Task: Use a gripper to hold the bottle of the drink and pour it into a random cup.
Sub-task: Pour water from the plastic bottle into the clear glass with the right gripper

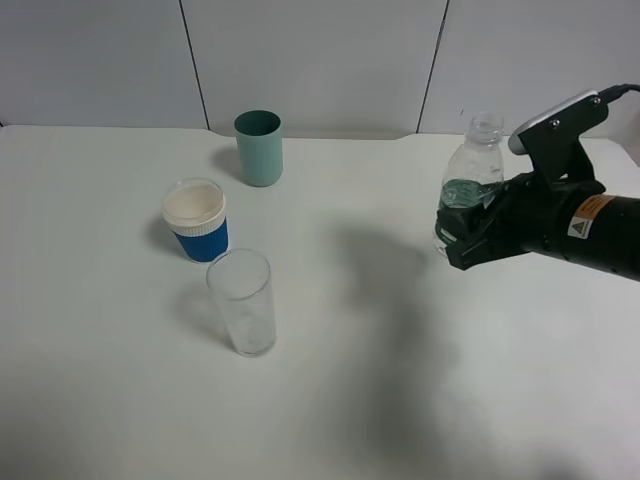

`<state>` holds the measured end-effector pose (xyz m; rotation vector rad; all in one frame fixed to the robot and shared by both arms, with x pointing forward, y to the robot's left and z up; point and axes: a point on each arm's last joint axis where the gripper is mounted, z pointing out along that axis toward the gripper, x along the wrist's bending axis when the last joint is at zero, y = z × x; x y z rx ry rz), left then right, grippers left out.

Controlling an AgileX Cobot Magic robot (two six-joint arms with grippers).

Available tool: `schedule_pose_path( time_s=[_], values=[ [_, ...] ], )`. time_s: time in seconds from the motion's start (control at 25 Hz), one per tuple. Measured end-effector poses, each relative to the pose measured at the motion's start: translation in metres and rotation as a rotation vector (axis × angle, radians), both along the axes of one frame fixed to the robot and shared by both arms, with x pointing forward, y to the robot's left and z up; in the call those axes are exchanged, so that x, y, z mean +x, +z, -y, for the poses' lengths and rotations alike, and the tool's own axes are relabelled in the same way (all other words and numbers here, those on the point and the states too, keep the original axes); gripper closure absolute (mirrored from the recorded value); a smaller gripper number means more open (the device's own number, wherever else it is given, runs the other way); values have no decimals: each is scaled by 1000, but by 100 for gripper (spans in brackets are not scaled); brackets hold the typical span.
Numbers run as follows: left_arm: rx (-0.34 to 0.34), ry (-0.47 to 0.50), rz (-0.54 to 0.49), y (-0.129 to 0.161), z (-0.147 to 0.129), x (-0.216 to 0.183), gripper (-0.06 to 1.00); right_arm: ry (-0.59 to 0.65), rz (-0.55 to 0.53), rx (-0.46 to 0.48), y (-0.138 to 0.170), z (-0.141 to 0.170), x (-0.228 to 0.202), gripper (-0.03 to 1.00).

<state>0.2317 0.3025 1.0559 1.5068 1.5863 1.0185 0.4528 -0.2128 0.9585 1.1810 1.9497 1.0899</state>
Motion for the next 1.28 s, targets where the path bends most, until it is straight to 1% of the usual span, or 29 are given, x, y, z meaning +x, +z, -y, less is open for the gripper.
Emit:
schedule_pose_path(
  time_s=[0.28,0.48,0.64,0.8,0.92,1.0,1.12,1.28],
  values=[
    [0,0,0,0,0,0,-4,-4,-19,-3,20,-6,15,42],
    [0,0,0,0,0,0,-4,-9,-59,4,43,-13,31,42],
    [0,0,0,0,0,0,-4,-66,-91,2,66,-13,44,42],
    [0,0,0,0,0,0,-4,-78,-44,-52,89,-18,53,42],
    [0,0,0,0,0,0,-4,-50,20,-94,103,-28,55,42],
    [0,0,0,0,0,0,-4,-33,50,-98,110,-36,55,42],
    [0,0,0,0,0,0,-4,-9,72,-123,112,-51,59,42],
    [0,0,0,0,0,0,-4,49,61,-181,100,-73,64,42]
  ],
)
